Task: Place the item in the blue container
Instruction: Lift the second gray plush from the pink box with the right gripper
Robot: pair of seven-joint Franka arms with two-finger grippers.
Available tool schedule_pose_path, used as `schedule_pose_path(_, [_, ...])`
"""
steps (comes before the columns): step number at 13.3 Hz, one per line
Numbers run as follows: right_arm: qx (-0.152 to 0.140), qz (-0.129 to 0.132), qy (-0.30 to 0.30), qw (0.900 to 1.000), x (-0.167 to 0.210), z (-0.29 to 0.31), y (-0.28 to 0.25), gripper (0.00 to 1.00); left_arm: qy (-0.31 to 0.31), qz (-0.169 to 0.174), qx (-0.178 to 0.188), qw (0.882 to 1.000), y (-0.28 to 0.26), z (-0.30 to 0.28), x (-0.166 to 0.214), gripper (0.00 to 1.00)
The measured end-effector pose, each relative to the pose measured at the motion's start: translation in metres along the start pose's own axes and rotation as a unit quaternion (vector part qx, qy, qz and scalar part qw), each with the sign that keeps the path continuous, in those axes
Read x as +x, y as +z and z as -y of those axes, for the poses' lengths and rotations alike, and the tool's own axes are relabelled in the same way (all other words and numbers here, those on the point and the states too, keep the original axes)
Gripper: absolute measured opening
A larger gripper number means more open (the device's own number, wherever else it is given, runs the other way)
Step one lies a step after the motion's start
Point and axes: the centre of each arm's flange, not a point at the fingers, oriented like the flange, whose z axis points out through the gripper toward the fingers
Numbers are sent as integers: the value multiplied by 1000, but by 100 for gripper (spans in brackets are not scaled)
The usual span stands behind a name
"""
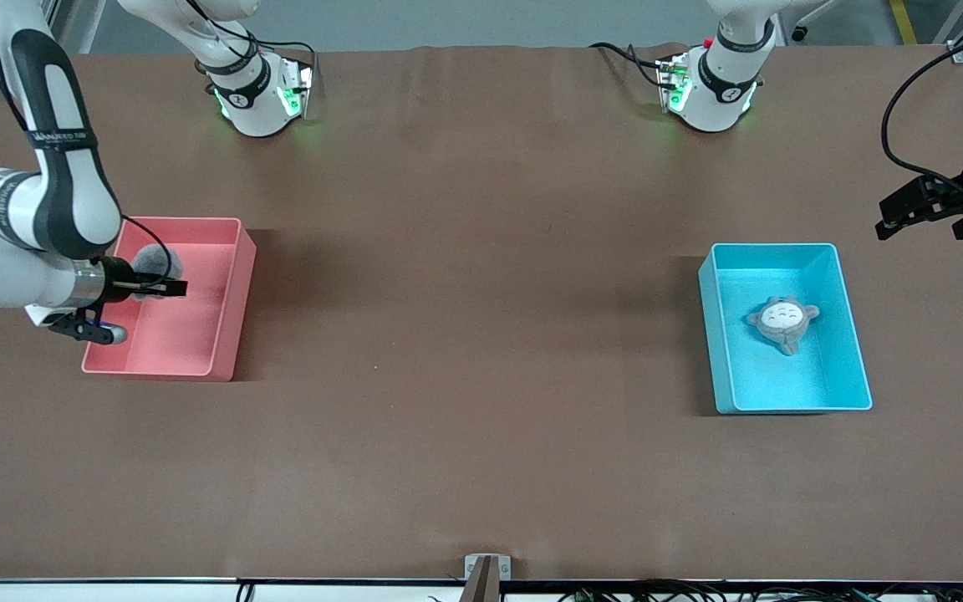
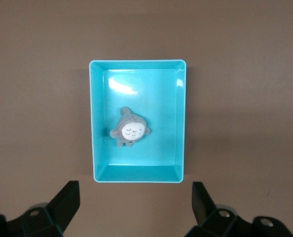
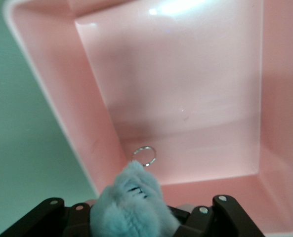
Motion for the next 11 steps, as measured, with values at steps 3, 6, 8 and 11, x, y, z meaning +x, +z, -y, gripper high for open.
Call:
schedule_pose_path(3, [-8,13,48,999,-9,43,-42,0,0,0,0,1000,0,0,0,100])
schedule_pose_path(6, [-17,-1,94,995,-29,138,-43,0,0,0,0,1000,0,0,0,100])
schedule_pose_path(8, [-6,-30,124,992,-46,204,-35,0,0,0,0,1000,0,0,0,100])
schedule_pose_path(11, [11,-81,174,981,-72,299,0,0,0,0,0,1000,1,0,0,100])
